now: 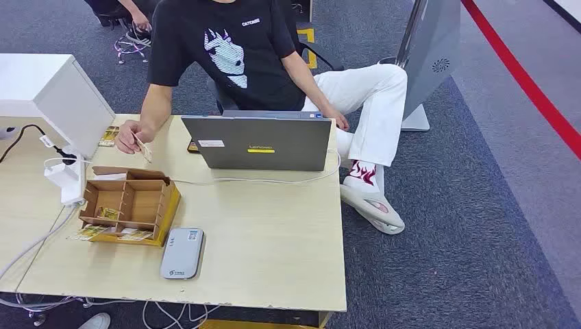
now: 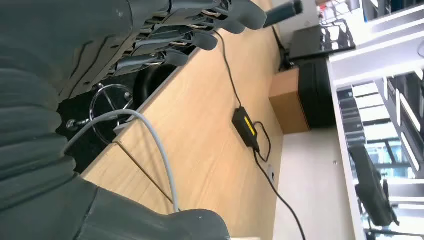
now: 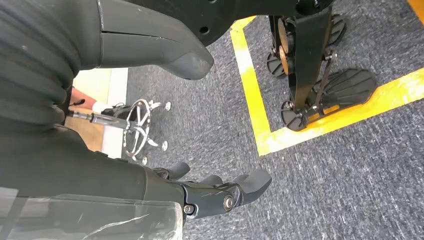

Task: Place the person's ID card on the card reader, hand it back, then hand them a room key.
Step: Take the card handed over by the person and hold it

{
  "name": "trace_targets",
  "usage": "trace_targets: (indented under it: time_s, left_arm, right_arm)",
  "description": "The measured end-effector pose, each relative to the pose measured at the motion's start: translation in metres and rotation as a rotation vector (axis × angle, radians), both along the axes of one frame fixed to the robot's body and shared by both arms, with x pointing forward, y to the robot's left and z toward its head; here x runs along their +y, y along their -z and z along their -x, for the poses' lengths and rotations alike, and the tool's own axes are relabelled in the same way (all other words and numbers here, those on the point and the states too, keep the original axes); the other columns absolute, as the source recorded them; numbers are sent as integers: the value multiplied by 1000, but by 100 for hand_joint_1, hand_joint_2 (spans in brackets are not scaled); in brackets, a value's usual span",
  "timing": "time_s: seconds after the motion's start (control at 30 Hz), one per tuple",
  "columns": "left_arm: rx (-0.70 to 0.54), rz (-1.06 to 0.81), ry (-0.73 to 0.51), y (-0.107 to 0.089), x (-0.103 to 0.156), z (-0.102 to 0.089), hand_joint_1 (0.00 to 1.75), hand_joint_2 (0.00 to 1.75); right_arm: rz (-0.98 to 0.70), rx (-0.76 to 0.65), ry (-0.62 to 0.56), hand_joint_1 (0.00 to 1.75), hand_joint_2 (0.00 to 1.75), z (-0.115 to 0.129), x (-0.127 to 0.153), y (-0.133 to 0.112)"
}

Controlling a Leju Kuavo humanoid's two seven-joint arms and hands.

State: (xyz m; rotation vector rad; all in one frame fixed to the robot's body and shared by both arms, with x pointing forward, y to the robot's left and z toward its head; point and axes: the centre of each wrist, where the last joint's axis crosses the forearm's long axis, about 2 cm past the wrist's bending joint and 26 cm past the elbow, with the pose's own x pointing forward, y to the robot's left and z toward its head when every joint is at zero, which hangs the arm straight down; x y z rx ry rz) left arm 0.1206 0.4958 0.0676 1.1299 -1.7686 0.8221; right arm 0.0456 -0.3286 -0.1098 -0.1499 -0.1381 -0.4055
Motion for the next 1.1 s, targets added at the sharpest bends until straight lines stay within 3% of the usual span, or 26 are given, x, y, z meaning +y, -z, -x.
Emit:
trace_targets:
  time_s: [0.17, 0.43, 0.73, 1.1]
  left_arm:
    - [104, -86, 67, -14, 2, -16, 0, 175]
    - [293, -267, 223, -39, -3, -58, 0, 175]
    - [475, -490, 355, -61, -22, -104, 0, 175]
    - [646, -798, 429, -78, -58, -146, 0, 175]
  right_arm:
    - [0, 2, -2, 0, 175, 0, 0, 0]
    - [-1, 5, -6, 0, 175, 1, 0, 0]
    - [-11, 6, -27, 0, 175, 1, 0, 0]
    - [-13, 20, -54, 0, 175, 2, 2, 0]
